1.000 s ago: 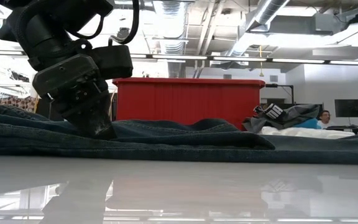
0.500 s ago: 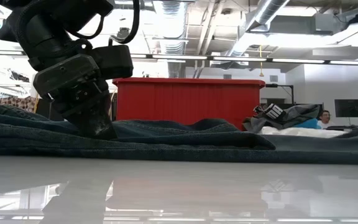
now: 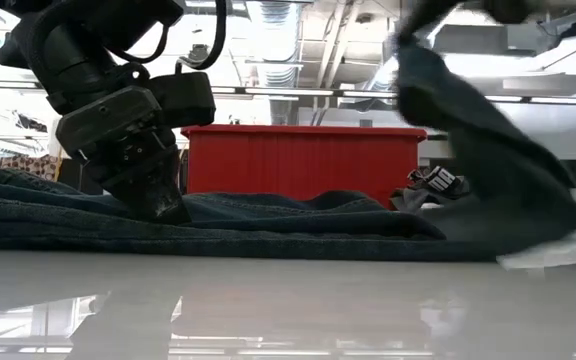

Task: Fold laundry
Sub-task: Fold the blue pants

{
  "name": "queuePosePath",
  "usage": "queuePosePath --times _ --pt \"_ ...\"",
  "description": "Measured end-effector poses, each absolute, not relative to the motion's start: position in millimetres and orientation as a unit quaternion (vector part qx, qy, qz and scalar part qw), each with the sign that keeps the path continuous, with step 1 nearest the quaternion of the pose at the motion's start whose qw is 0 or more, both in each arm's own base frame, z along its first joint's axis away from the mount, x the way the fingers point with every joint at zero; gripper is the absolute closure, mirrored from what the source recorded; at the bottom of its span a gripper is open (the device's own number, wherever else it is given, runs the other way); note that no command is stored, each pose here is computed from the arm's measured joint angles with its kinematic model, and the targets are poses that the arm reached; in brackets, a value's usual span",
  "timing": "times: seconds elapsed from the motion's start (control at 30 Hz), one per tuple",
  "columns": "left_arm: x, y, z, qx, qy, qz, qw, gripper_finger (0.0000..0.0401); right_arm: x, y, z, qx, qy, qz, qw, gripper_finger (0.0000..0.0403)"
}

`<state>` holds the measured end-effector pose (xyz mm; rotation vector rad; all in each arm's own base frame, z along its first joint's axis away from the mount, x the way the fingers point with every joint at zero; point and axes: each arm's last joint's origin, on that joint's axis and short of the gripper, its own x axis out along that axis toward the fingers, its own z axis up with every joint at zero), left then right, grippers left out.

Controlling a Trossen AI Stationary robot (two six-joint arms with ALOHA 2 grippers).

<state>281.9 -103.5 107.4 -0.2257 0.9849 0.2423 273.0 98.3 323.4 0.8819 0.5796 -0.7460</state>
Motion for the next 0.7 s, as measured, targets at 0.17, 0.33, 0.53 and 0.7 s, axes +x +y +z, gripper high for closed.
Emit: queuePosePath --times 0.17,0.33,0.53,0.7 --pt "282 -103 107 -0.108 0.464 0.123 0.870 0.0401 325 80 320 0.397 0.248 -0.242 0.850 0.0384" --pt "283 -104 107 -0.109 0.460 0.121 0.873 0.0401 359 72 306 0.404 0.239 -0.173 0.866 0.0384" --pt "283 -104 107 -0.110 0.460 0.121 0.873 0.0401 388 70 290 0.409 0.226 -0.099 0.878 0.0384" --pt "283 -104 107 -0.108 0.460 0.119 0.873 0.0401 405 64 284 0.416 0.208 -0.059 0.884 0.0384"
